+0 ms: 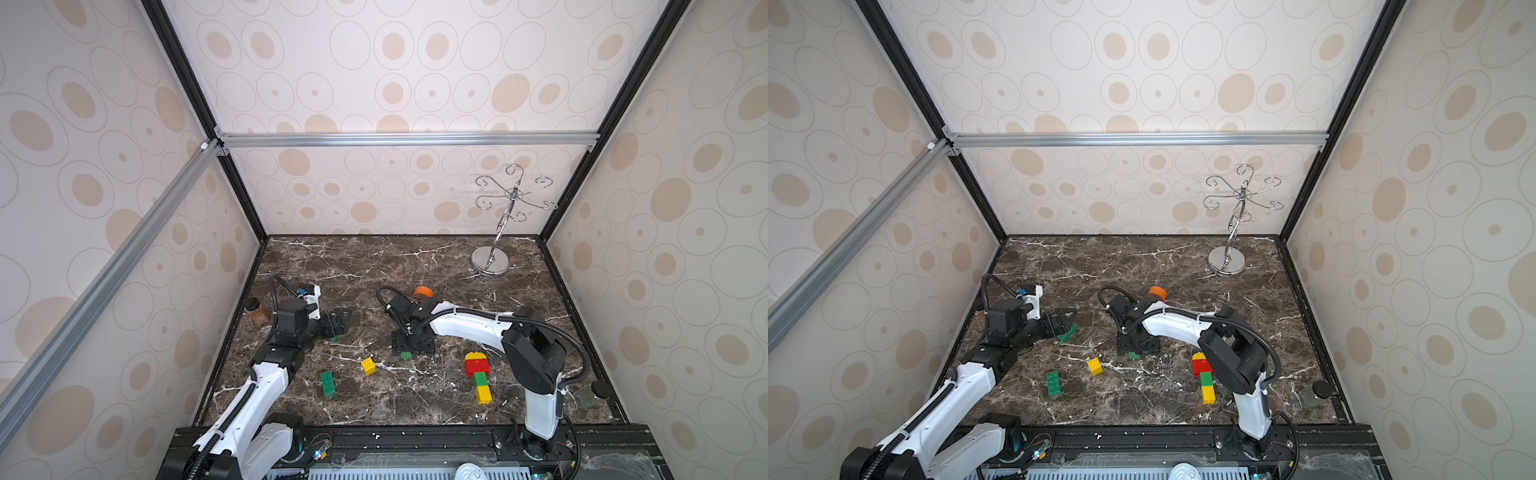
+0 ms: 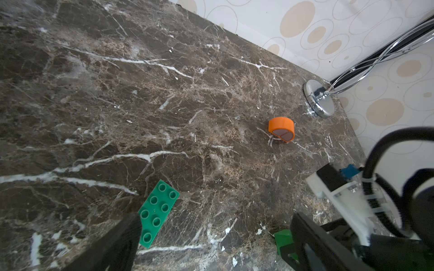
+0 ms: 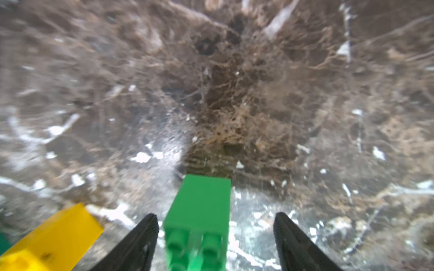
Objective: Assemble an ice cream with lego
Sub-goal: Move the lego brick at the center of the board, then pick up the lego brick from the center of the board.
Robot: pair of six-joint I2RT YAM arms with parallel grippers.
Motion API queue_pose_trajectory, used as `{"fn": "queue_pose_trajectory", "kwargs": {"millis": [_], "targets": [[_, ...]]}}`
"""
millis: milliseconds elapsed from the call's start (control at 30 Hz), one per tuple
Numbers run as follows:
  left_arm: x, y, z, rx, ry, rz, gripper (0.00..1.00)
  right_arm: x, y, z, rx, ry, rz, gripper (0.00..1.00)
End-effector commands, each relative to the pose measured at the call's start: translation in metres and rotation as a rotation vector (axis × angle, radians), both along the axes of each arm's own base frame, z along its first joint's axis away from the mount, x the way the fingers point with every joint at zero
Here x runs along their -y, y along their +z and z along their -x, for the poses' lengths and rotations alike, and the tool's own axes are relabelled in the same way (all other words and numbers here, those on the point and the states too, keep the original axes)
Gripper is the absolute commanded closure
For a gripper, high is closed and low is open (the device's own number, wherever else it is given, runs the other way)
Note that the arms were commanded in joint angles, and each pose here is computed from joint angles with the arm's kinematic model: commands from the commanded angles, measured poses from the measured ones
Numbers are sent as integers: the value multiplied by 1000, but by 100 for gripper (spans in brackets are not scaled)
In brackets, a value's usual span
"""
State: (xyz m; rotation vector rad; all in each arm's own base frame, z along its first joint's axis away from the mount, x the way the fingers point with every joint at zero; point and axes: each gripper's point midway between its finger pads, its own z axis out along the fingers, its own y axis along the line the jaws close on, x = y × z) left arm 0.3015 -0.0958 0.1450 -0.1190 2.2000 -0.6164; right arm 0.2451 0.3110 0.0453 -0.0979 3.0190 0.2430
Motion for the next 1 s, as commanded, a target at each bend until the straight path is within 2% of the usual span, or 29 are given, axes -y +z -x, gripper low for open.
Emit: {"fn": "queue_pose_trajectory", "kwargs": {"millis": [0,300,433,667,967], "targets": [[3,-5,9,-42,26,2,0,8,28,4,31,8,-34,18],[38,-32,35,-241,84,57,0,46,71,11,95,39,-111,13],[52,-37,48,-346,109,18,0,75,81,11,121,42,-113,11],[78,-57,74,-566,77,-107,0,119,90,12,128,24,-134,11],[72,-76,99,-732,139,-187,21,143,95,21,137,-9,-159,10]]}}
